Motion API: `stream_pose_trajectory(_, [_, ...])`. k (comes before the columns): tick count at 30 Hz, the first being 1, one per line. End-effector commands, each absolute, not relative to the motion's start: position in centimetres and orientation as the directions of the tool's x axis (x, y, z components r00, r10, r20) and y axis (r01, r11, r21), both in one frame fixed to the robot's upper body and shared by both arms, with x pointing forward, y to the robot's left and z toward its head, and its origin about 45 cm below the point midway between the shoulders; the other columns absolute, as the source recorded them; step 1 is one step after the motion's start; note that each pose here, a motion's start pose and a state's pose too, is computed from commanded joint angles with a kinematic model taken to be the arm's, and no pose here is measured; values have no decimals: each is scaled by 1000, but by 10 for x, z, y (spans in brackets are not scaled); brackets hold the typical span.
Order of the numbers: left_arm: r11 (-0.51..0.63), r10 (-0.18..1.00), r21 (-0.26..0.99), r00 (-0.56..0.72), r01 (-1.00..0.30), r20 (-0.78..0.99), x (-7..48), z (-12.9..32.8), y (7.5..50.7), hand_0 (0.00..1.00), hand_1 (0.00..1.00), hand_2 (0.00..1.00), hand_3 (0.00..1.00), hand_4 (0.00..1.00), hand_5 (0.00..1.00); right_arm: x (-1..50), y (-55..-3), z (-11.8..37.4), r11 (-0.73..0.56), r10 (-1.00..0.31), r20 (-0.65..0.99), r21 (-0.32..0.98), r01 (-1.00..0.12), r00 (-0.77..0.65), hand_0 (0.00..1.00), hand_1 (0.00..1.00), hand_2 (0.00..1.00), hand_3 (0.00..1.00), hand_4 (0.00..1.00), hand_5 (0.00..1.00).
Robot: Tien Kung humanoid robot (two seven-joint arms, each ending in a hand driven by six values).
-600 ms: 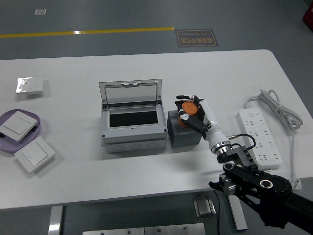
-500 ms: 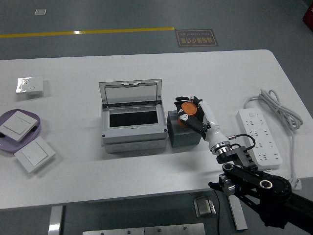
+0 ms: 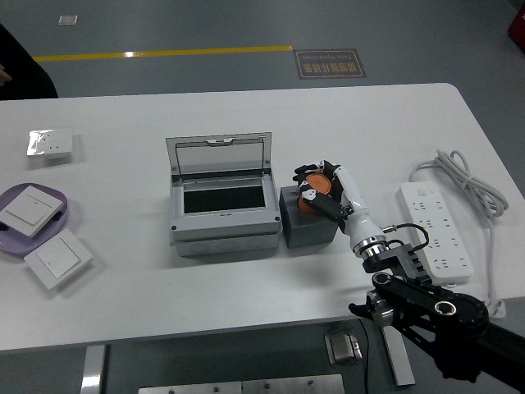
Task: Pick up the cylinder from the cube,place it in the box,flap close box
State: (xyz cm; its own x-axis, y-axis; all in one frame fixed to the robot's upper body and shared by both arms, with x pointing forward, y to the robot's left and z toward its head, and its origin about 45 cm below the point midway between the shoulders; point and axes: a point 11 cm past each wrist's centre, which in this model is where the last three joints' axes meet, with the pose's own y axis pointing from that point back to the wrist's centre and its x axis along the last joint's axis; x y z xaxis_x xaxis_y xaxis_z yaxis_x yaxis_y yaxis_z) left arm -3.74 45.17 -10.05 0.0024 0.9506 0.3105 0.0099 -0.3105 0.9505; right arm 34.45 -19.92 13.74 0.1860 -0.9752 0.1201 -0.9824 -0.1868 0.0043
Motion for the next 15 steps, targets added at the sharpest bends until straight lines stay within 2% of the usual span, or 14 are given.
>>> stream_pose_trajectory(2, [-310,951,951,2,9,310,-37,-101,452,612,623,589,610,682,230,345,-199,138,-183,-976,120,1,-983,182,603,572,494,427,2,2])
stream_pose_trajectory(3, [-310,951,951,2,9,310,-37,-101,451,613,622,590,610,682,230,346,-199,139,-182,-976,120,0,-983,181,533,538,472,406,2,2])
stream_pose_trajectory(8, [-309,951,951,3,8,309,-37,-101,451,613,622,590,610,682,230,346,-196,139,-187,-975,121,0,-982,186,533,538,472,406,2,2])
stream_pose_trajectory(9, [-309,951,951,3,8,309,-37,-101,451,613,623,589,611,682,230,346,-196,139,-189,-975,120,0,-982,188,477,486,438,371,2,2])
stream_pose_trajectory(15, [-308,951,951,7,10,308,-37,-101,450,613,622,589,611,683,230,346,-196,139,-198,-975,103,-3,-980,197,465,468,425,349,2,2])
